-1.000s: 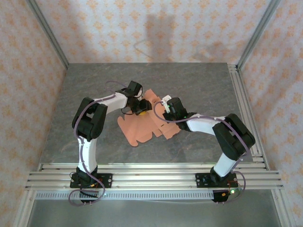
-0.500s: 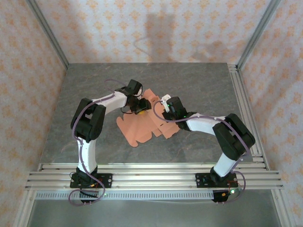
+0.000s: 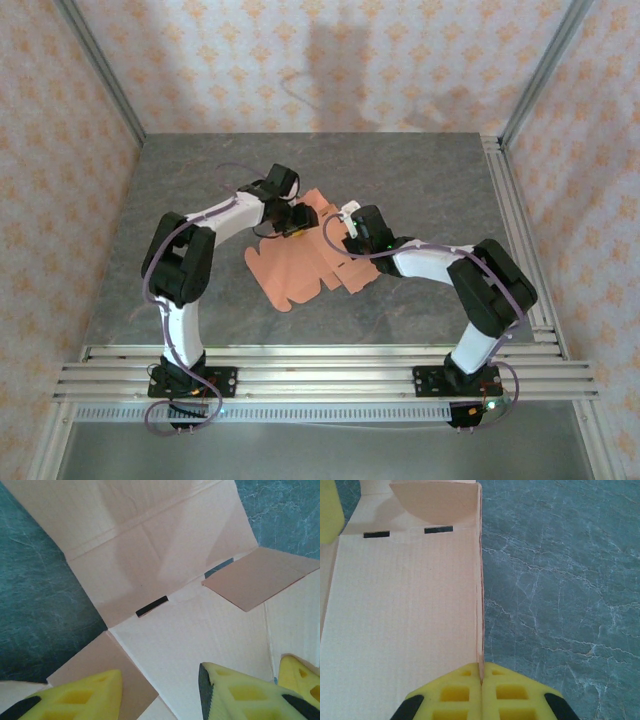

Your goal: Fold the paper box

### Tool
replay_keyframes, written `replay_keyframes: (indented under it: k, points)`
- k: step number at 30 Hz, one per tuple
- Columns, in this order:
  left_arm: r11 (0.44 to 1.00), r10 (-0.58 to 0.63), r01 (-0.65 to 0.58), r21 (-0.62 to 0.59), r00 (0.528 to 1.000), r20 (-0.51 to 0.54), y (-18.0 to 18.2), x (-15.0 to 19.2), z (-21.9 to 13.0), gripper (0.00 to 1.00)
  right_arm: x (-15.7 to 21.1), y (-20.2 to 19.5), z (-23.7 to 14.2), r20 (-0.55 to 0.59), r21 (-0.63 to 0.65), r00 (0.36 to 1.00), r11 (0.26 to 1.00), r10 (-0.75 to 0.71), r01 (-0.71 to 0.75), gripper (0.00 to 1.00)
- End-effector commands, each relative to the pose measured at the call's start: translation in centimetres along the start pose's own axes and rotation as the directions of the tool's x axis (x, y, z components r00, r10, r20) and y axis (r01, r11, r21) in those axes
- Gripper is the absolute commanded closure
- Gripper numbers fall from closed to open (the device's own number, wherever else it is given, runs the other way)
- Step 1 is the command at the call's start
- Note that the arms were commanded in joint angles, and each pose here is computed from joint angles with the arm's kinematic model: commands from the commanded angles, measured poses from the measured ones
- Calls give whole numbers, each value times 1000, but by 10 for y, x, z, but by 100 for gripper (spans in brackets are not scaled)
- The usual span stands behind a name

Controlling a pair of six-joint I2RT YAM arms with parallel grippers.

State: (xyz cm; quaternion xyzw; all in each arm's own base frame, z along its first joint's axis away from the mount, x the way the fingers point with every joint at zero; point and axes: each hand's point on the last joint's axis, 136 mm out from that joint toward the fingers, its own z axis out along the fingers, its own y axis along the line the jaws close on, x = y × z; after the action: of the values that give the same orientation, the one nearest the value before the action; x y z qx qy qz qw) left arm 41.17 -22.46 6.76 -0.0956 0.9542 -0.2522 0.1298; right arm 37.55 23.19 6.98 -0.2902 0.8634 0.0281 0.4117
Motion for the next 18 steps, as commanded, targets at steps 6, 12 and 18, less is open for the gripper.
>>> replay_keyframes:
  k: [6,12,18]
  points:
    - [997,-9,6,-76,999,-32,22,10,17,55,-14,-1,1,30,7,1000,1000,9,-10,100]
    - [996,-33,28,-82,998,-59,31,17,32,55,-15,0,1,31,2,999,1000,12,-12,100]
    - [998,-6,7,-59,1000,22,15,0,8,55,-12,0,3,15,4,1000,1000,17,-18,100]
